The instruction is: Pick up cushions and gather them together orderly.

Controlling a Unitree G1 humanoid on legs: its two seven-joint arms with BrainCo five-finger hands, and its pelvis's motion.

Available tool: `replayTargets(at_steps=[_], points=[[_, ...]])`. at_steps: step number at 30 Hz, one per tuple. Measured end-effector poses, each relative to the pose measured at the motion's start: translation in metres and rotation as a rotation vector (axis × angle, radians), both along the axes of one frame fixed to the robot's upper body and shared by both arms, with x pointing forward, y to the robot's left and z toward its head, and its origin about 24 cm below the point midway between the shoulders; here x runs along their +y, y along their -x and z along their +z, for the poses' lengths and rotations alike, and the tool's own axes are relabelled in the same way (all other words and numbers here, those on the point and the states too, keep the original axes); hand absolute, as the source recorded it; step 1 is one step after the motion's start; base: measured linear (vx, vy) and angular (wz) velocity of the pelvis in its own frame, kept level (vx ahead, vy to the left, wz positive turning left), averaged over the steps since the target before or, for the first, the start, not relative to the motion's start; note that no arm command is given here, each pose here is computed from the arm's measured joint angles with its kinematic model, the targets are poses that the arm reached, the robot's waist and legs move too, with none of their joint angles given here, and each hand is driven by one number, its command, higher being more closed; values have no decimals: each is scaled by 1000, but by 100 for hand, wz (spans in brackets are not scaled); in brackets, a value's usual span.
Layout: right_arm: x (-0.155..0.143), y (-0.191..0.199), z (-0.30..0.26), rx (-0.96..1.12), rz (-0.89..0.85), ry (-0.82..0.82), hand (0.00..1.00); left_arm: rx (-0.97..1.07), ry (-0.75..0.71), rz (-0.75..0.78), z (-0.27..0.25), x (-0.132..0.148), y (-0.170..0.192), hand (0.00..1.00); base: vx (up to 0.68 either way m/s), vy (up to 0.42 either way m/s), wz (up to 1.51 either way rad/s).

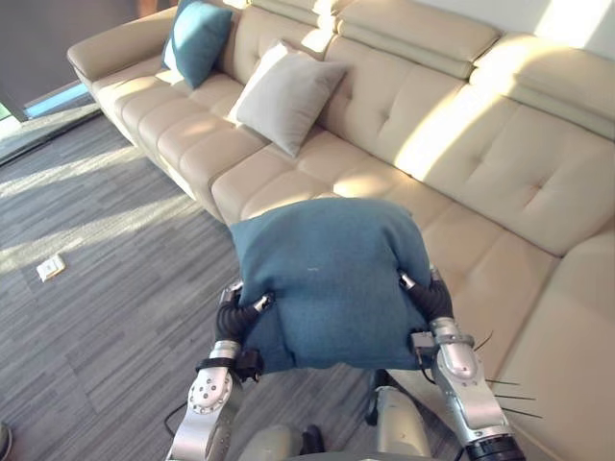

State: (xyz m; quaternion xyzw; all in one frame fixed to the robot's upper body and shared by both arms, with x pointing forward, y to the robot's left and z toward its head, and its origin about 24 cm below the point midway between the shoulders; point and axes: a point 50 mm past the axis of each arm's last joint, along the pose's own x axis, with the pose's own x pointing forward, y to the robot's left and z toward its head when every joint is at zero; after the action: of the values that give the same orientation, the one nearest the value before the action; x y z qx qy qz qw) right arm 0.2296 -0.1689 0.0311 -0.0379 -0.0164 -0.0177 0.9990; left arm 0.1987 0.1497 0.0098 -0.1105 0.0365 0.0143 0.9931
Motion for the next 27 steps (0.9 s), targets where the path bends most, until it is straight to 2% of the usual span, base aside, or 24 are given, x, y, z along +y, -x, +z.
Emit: replayTargets(at_steps=[5, 10, 13, 18, 22, 27], points=[[-4, 10, 31, -132, -18, -9, 100, 10, 25, -42, -1, -11, 1, 100, 413, -6, -69], [-5, 10, 35, -152, -16, -6, 100, -10, 45, -30, 3, -13, 4, 100, 187, 284, -106], [2, 17, 23, -105, -42, -70, 100, -1, 22, -20, 1, -8, 6, 100, 121, 330, -86], [14, 13, 19, -87, 11, -75, 100, 42, 10, 20, -7, 2, 18, 100, 76, 250, -135], [18, -7, 0, -12, 31, -62, 100, 50, -18, 48, -9, 10, 17, 100, 31, 53, -120], [9, -5, -9, 34, 24, -26, 100, 46, -41, 30, -10, 7, 10, 100, 52, -58, -29]])
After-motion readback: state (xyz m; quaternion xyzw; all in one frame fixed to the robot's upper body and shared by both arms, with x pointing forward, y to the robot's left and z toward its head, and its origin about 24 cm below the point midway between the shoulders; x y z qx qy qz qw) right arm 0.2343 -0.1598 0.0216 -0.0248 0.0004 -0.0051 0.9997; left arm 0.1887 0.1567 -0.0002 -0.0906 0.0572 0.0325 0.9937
